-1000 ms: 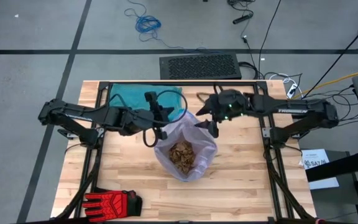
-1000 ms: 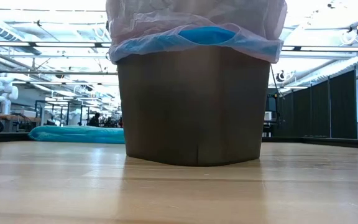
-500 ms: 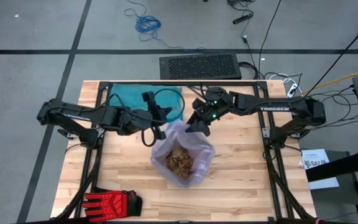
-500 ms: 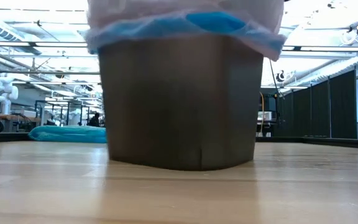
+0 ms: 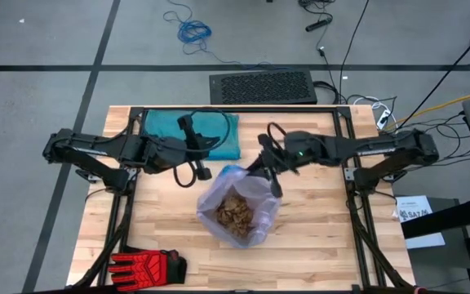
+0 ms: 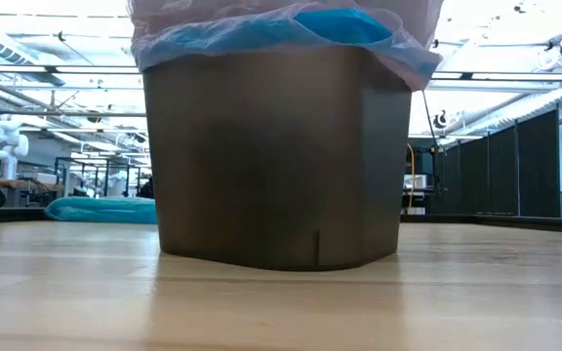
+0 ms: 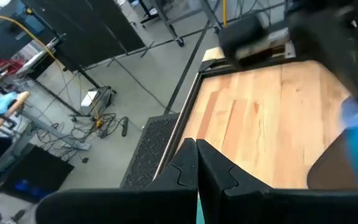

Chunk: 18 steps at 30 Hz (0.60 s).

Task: Place trash/remove bag and relplace
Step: Remove the trash bag from the trash bin and put it on the top right of the table

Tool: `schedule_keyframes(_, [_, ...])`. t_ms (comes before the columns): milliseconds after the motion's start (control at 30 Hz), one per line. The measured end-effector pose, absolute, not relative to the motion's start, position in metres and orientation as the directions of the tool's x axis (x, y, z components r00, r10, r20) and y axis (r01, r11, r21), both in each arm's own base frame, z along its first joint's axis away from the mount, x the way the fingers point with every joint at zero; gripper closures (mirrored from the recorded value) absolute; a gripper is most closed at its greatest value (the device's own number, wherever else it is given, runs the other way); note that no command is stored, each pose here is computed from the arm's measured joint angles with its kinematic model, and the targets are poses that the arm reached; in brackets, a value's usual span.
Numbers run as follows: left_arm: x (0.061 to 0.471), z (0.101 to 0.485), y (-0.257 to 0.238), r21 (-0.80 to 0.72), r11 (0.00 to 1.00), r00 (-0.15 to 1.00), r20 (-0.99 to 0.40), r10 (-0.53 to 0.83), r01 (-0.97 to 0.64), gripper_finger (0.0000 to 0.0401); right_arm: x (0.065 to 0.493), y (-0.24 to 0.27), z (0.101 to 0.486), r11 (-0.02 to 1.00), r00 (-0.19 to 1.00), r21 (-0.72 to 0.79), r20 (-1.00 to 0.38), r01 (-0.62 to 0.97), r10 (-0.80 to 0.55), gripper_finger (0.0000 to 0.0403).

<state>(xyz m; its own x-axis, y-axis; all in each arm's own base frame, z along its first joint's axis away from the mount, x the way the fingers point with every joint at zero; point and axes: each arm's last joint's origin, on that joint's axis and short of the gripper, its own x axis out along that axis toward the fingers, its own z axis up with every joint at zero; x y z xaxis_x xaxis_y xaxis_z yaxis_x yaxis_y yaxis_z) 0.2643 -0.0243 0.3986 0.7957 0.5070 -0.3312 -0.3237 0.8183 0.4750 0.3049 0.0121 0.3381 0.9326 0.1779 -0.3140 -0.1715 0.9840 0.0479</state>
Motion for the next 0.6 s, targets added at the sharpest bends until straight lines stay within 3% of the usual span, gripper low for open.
schedule_keyframes(133, [0.265,0.398,-0.029,0.426,0.879,0.85,-0.362,0.382,-0.214,0.0396,0.299,0.04,0.343,0.953,0.943,-0.214,-0.3,-0.216,0.147,0.0402])
schedule_keyframes(300, [0.266,0.397,-0.035,0.302,0.952,0.9,-0.4,0.176,-0.051,0.0353,0.297,0.071,0.338,0.849,0.949,-0.489,-0.313,-0.199,0.042,0.0403])
schedule_keyframes(600, [0.266,0.396,-0.051,0.268,0.959,0.909,-0.416,0.026,0.095,0.025,0.296,0.084,0.335,0.812,0.949,-0.553,-0.316,-0.185,0.001,0.0403])
